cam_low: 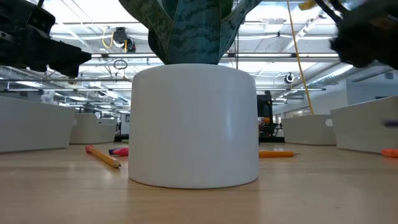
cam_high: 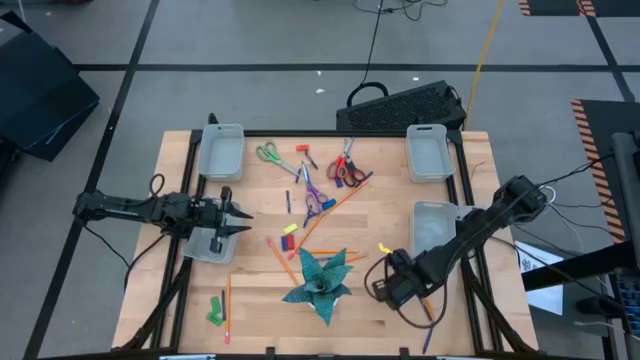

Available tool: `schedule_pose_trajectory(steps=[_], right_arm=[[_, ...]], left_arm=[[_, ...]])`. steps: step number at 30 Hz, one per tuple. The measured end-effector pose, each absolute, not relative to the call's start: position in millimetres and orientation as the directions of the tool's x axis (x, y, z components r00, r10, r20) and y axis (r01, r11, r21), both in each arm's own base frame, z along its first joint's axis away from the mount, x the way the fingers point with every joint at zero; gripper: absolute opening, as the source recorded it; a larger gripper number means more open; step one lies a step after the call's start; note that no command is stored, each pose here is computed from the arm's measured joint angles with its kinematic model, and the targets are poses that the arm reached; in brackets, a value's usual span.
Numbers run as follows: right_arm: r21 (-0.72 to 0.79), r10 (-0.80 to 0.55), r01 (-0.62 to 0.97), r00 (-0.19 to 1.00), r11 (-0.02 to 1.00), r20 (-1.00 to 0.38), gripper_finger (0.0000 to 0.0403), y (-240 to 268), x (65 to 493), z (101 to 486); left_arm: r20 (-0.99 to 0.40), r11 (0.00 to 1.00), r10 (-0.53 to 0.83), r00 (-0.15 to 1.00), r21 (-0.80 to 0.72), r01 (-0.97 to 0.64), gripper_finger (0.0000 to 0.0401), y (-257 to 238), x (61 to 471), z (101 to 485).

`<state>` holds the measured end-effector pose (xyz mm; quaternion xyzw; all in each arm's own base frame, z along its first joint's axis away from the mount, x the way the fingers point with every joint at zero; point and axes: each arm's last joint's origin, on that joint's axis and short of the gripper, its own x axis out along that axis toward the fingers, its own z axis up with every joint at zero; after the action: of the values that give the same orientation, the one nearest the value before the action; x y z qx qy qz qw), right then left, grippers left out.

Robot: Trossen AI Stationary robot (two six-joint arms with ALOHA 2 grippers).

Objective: Sort crayons/erasers/pens/pencils in bins
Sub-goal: Put the blue crayon into the bottom right gray bin

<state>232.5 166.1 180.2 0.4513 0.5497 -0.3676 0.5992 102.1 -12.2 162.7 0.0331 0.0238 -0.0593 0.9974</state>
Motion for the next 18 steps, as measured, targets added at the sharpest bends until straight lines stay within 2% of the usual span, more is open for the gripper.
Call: schedule_pose_trajectory(steps=[6, 9, 11, 16, 18], right_arm=[[0.207, -0.032, 0.923, 0.23, 0.324, -0.973, 0.0022, 133.4, 222.0, 220.1], [0.174, -0.088, 0.931, 0.212, 0.321, -0.973, 0.0022, 110.6, 206.9, 239.8], [0.099, -0.13, 0.945, 0.146, 0.313, -0.981, 0.0022, 94.2, 193.6, 249.3], [-0.17, -0.22, 0.945, -0.109, 0.28, -0.969, 0.0022, 69.1, 164.2, 259.0], [-0.232, -0.242, 0.931, -0.165, 0.281, -0.956, 0.0022, 65.0, 159.7, 254.9]], left_arm=[[-0.051, 0.991, -0.117, 0.992, 0.063, 0.12, 0.0134, -12.2, 102.1, 162.7], [-0.051, 0.991, -0.117, 0.992, 0.063, 0.12, 0.0134, -12.1, 102.1, 162.7], [-0.052, 0.991, -0.117, 0.992, 0.063, 0.12, 0.0134, -12.2, 102.1, 162.6], [-0.051, 0.991, -0.116, 0.992, 0.063, 0.119, 0.0134, -12.2, 102.1, 162.7], [-0.052, 0.991, -0.116, 0.992, 0.063, 0.119, 0.0134, -12.1, 102.1, 162.6]])
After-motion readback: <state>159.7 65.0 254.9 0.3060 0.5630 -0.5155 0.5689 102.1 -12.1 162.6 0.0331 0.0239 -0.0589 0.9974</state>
